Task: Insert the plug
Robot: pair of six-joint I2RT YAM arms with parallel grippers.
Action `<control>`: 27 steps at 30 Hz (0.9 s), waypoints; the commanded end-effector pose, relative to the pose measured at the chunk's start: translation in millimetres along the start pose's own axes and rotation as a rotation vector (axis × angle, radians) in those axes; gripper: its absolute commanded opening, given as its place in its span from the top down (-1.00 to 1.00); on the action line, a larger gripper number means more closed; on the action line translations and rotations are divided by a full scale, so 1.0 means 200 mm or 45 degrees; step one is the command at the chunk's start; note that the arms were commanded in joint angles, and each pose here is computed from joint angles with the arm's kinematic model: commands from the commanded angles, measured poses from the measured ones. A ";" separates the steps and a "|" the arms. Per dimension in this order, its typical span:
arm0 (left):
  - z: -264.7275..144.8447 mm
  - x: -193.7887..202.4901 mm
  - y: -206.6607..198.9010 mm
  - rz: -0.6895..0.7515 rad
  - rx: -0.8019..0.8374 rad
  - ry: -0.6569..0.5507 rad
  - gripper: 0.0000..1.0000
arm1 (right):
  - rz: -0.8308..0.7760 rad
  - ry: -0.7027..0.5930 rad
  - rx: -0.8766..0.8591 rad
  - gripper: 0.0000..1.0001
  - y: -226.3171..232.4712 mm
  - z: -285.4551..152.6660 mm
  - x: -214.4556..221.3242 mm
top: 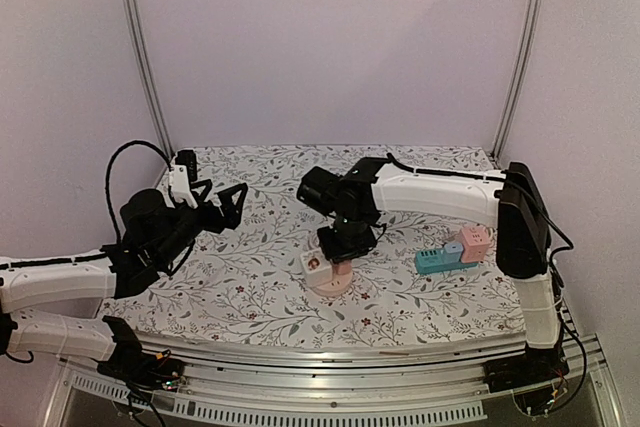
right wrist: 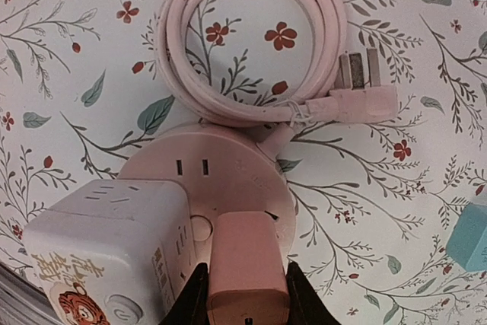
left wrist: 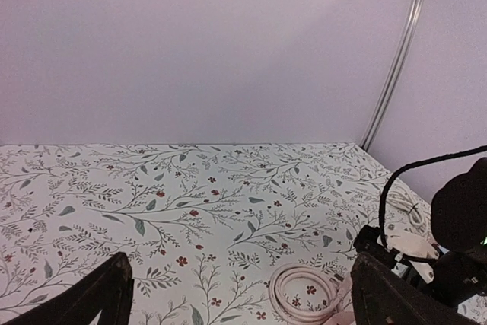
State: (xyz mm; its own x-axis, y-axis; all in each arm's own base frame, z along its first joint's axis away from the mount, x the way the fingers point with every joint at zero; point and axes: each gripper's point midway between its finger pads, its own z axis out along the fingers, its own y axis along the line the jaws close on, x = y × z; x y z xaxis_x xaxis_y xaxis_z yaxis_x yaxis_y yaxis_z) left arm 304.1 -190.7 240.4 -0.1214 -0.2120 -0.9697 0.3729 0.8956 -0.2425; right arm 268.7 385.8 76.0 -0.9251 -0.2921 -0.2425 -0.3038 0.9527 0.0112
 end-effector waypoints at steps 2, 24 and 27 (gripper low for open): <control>0.00 0.04 0.03 0.000 -0.017 0.031 -0.99 | -0.135 0.200 0.220 1.00 -0.22 0.04 0.18; 0.00 0.04 0.03 0.013 -0.013 0.035 -0.99 | -0.328 0.313 0.077 1.00 -0.08 0.24 0.21; 0.00 0.04 0.03 0.014 -0.013 0.035 -0.99 | -0.337 0.320 0.082 1.00 -0.08 0.26 0.22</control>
State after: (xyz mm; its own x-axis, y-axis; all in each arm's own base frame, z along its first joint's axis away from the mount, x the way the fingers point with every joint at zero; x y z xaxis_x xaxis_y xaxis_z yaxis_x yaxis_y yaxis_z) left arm 304.3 -190.7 240.3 -0.1236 -0.2146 -0.9688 0.3744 0.8941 -0.2458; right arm 260.3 370.6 65.3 -0.8615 -0.4947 -0.1144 -0.4895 0.8691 -0.0715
